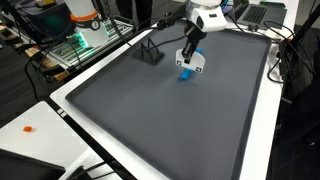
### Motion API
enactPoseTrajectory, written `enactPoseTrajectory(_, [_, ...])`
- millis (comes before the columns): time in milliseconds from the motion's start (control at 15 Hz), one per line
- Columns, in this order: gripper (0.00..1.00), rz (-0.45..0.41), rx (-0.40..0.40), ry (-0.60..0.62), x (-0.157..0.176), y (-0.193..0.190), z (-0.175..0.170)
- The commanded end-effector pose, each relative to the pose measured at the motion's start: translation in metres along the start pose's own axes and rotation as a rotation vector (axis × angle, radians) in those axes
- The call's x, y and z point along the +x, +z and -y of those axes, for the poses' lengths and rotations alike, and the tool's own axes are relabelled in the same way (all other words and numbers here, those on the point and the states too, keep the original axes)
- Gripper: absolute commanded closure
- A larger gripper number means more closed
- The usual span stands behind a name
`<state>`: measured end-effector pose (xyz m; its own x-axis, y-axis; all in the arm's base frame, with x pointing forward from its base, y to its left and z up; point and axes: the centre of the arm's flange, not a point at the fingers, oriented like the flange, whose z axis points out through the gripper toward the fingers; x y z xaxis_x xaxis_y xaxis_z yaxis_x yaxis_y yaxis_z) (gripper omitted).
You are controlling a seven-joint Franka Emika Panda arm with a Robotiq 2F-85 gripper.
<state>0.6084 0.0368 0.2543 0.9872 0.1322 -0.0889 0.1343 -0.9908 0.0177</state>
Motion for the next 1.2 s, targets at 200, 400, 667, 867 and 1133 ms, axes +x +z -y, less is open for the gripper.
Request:
enactPoseTrajectory(200, [0.99, 0.009, -0.013, -0.017, 0.004, 0.023, -0.005])
enactPoseTrajectory(400, [0.99, 0.016, -0.010, -0.018, 0.005, 0.028, -0.005])
enactPoseTrajectory(667, [0.99, 0.029, -0.004, -0.021, 0.005, 0.036, -0.003])
enactPoseTrajectory(867, [0.99, 0.038, 0.000, -0.024, 0.004, 0.041, -0.001])
enactPoseTrajectory(1133, [0.99, 0.044, 0.031, -0.024, 0.003, 0.048, 0.005])
